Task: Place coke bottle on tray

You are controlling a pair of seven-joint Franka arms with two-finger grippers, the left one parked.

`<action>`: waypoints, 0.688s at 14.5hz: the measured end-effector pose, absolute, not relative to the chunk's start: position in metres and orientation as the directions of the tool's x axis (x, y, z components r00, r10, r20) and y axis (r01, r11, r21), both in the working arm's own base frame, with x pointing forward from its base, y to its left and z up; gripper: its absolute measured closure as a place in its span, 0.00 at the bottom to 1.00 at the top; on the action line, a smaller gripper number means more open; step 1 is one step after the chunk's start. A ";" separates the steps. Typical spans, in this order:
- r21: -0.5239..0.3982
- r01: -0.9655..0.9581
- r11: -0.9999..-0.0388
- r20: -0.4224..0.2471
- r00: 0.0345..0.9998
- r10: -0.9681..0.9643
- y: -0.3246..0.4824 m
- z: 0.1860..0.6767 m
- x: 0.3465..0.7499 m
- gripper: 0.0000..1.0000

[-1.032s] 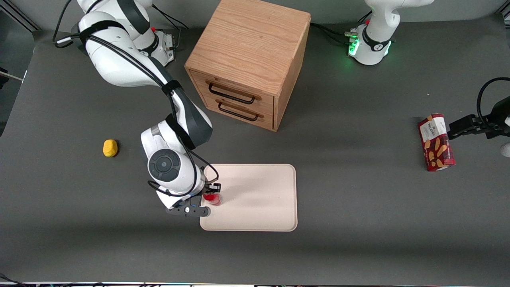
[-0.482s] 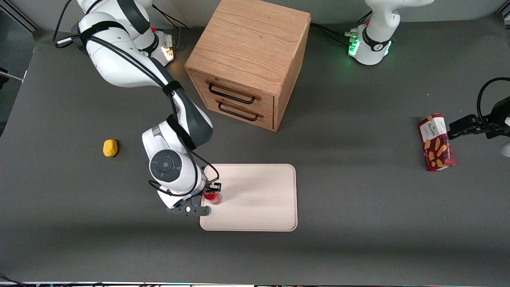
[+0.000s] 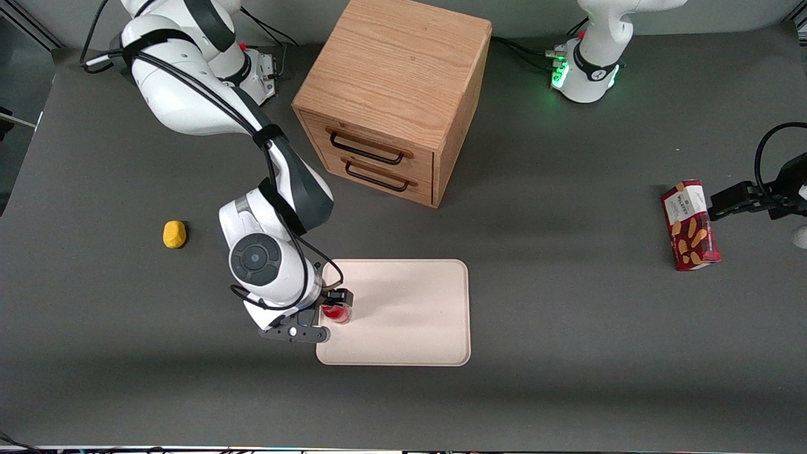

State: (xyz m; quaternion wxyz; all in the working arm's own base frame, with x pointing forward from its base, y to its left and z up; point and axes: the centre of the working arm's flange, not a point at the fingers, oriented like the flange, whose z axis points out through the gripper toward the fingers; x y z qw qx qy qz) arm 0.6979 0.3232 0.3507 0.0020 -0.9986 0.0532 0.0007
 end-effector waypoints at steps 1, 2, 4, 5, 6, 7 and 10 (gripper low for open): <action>0.003 -0.108 -0.994 -0.007 0.994 -0.108 0.320 0.361 0.696 0.00; 0.011 -0.111 -0.994 -0.013 0.994 -0.111 0.317 0.375 0.693 0.00; 0.032 -0.119 -0.992 -0.029 0.992 -0.120 0.307 0.407 0.686 0.00; 0.042 -0.125 -0.991 -0.035 0.991 -0.126 0.300 0.426 0.681 0.00; 0.052 -0.133 -0.990 -0.042 0.990 -0.135 0.292 0.447 0.676 0.00; 0.064 -0.143 -0.988 -0.051 0.988 -0.146 0.282 0.467 0.671 0.00; 0.081 -0.167 -0.983 -0.063 0.983 -0.173 0.254 0.526 0.651 0.00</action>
